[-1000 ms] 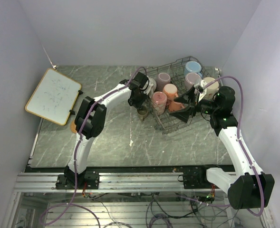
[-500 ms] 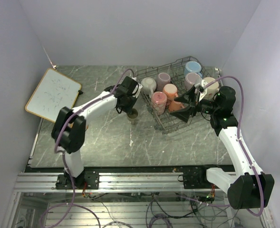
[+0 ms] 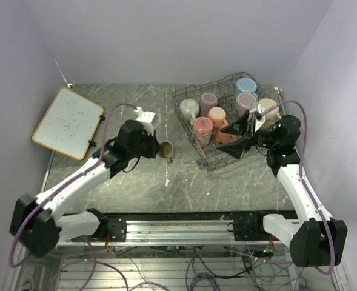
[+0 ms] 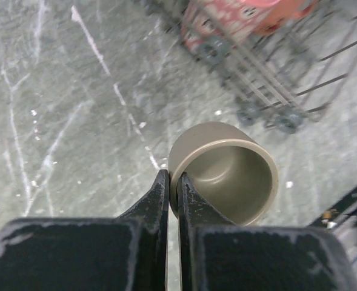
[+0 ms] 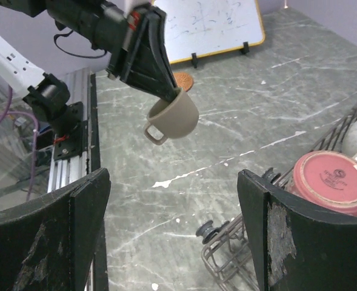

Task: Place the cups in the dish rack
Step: Pick up the cup at the center of the board, then turn the cup upside down in the dish rack.

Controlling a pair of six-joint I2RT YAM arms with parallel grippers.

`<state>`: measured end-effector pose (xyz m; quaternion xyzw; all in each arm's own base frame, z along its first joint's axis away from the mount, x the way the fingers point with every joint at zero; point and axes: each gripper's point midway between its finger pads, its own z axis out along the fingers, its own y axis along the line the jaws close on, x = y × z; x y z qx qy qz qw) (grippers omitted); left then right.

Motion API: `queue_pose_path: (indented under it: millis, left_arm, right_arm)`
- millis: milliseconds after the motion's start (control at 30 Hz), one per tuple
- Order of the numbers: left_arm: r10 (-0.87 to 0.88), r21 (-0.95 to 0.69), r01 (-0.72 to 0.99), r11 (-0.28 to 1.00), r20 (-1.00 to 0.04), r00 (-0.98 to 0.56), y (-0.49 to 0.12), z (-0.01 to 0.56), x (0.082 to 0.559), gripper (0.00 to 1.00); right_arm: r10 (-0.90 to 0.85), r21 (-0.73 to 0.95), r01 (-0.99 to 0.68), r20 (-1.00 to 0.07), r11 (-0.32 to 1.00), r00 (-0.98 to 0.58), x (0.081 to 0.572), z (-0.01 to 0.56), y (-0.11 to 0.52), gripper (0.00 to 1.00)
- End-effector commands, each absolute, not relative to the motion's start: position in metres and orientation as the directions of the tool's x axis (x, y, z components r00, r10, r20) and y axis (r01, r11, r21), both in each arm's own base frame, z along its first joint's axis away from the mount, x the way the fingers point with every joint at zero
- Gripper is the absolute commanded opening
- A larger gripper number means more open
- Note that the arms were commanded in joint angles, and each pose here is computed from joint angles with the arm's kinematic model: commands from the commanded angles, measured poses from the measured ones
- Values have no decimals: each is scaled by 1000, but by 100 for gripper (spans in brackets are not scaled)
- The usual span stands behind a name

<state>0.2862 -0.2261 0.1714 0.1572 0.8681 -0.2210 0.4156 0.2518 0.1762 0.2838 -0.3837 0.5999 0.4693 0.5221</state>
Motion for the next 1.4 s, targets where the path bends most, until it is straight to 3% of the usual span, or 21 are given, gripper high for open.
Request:
queue_pose_path:
  millis: [0,167,500,733,900,1133,1367]
  left_arm:
    - [-237,-467,520,716,-862,-447,-242,251,276,7]
    - [-426,-599,576,557,-801,-421,-242,286,246,7]
    - [-697,-704,644,300,-623,-356,-225,333,220,7]
    - [-819,-693,698,179,-498,-285,-204,360,208,7]
    - [-832,-632,751,190,-510,-218,-200,372,206,7]
    - [-812,-502,819,278,-579,-80,-205,388,211,7]
    - [-818,-401,878,262,-575,-19,-215,405,212,7]
  right_arm:
    - [64,162,-963,-986,213,-152,241,292,179,85]
    - [74,202,-961,-979,191,-191,239,297,183,85]
    - [-35,380,-925,-925,-1,-379,219,322,236,84]
    - [-1,634,-771,-772,-68,-635,205,340,257,81]
    - [-59,762,-636,-645,-118,-762,191,343,272,79]
    - [-72,837,-535,-544,-113,-836,187,337,286,77]
    - [-107,866,-486,-498,-122,-861,185,330,300,74]
